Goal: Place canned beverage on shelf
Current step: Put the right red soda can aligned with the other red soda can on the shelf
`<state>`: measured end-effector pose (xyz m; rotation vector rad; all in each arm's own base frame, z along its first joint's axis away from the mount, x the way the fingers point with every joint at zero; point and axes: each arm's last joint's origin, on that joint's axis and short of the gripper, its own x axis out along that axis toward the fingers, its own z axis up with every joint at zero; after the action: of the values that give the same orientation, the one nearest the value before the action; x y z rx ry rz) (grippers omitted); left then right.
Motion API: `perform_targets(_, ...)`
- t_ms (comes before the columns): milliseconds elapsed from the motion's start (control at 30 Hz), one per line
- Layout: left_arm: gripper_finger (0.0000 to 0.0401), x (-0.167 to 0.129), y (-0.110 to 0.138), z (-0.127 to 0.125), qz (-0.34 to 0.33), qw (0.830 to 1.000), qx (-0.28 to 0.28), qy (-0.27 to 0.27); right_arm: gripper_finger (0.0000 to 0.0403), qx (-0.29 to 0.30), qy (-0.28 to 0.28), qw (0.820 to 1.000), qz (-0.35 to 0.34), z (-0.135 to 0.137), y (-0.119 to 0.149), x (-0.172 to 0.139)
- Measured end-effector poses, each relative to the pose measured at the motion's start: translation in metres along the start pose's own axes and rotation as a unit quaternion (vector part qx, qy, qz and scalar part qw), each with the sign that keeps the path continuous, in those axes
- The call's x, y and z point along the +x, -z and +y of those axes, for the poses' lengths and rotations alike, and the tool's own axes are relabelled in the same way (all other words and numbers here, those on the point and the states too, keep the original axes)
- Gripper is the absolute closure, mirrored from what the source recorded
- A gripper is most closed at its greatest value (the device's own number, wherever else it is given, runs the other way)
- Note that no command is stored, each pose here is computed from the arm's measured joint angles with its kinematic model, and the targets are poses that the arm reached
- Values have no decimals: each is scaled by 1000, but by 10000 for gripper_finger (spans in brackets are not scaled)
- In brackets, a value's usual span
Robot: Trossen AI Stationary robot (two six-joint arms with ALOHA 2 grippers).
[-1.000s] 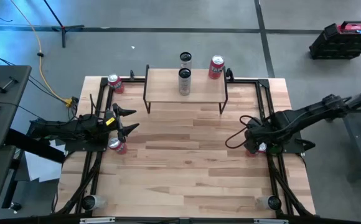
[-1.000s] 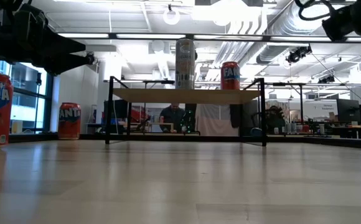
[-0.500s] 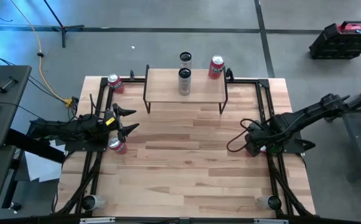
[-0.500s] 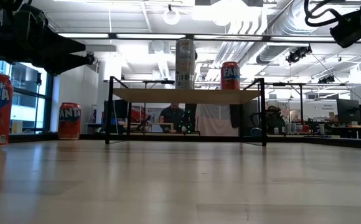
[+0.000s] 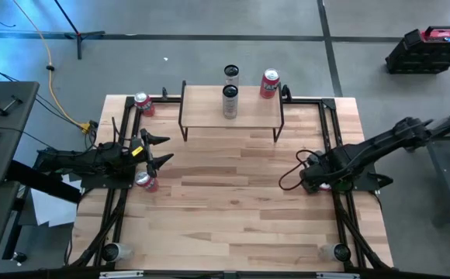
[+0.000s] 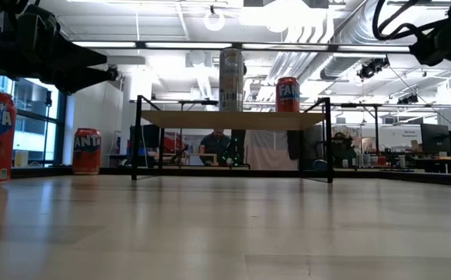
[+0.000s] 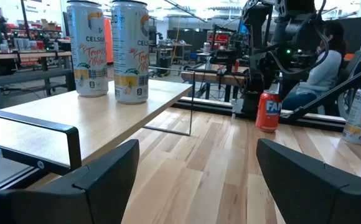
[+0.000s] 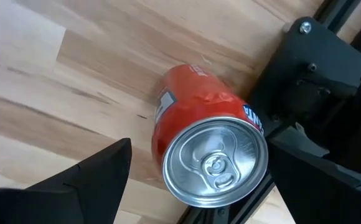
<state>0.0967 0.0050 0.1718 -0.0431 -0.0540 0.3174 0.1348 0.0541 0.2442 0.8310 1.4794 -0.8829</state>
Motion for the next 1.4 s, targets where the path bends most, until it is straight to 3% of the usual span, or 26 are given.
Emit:
perform_targets(333, 87, 0, 0, 0, 0, 1000, 0, 0, 52, 4, -10, 1000, -26, 18, -4, 8)
perform_targets(733, 87, 0, 0, 0, 0, 1000, 0, 0, 52, 22, -26, 999, -4, 21, -5, 8)
perform_targets(933, 87, 0, 0, 0, 0, 1000, 0, 0, 57, 23, -73, 997, 22, 26, -7, 33)
perform_targets(1100, 87, 0, 0, 0, 0, 1000, 0, 0, 67, 29, -67, 997, 8, 24, -7, 37)
perform_targets(1400, 87, 0, 0, 0, 0, 1000, 0, 0, 75, 96, -96, 991, 17, 29, -9, 23)
